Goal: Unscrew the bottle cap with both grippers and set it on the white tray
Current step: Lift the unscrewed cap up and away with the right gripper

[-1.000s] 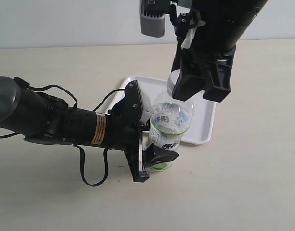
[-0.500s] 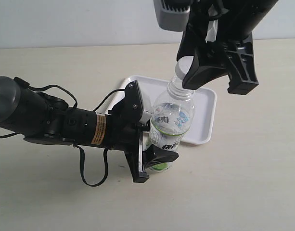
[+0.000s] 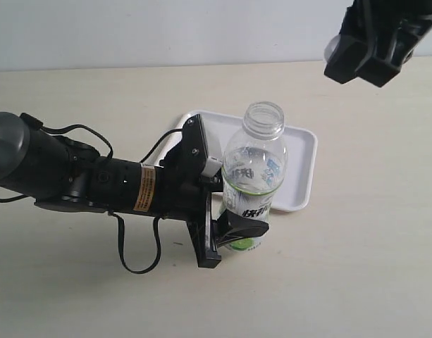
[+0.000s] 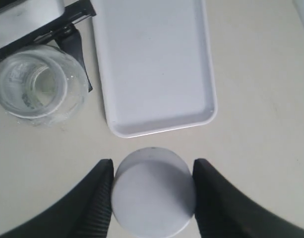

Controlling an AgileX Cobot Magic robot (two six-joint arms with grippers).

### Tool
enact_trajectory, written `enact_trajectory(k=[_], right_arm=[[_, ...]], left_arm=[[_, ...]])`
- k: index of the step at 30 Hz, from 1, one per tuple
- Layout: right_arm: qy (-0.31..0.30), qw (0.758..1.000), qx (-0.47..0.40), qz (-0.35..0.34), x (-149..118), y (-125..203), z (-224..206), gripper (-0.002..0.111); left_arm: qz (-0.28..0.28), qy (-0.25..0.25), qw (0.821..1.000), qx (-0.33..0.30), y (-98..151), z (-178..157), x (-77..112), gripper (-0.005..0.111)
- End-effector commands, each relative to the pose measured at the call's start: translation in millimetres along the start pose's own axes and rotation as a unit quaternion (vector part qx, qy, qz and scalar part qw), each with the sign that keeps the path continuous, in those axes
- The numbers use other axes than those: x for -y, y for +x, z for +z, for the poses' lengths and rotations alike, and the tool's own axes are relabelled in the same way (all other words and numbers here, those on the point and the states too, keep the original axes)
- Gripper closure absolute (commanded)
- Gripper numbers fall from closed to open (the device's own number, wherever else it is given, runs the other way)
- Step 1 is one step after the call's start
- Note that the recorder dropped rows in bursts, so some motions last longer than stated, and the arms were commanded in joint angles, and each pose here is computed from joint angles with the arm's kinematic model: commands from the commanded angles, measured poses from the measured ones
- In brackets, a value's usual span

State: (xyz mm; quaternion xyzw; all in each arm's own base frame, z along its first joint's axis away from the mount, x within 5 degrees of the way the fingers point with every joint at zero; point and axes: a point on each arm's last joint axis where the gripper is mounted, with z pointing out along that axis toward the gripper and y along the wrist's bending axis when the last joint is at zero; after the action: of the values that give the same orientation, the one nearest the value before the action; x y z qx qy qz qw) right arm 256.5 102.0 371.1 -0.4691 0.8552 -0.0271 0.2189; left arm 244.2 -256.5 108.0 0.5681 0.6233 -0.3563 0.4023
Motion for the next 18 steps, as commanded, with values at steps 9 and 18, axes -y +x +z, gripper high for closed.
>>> enact_trajectory(k=[9,18], right_arm=[[0.008,1.0,0.015,0.023,4.3,6.0,-9.2,0.108],[0.008,1.0,0.015,0.023,4.3,6.0,-9.2,0.108]], left_arm=[[-0.005,0.005,0.999,0.032,-9.1,-2.1,1.3,0.107],[-0.005,0.006,0.999,0.033,-9.4,-2.1,1.4,0.107]])
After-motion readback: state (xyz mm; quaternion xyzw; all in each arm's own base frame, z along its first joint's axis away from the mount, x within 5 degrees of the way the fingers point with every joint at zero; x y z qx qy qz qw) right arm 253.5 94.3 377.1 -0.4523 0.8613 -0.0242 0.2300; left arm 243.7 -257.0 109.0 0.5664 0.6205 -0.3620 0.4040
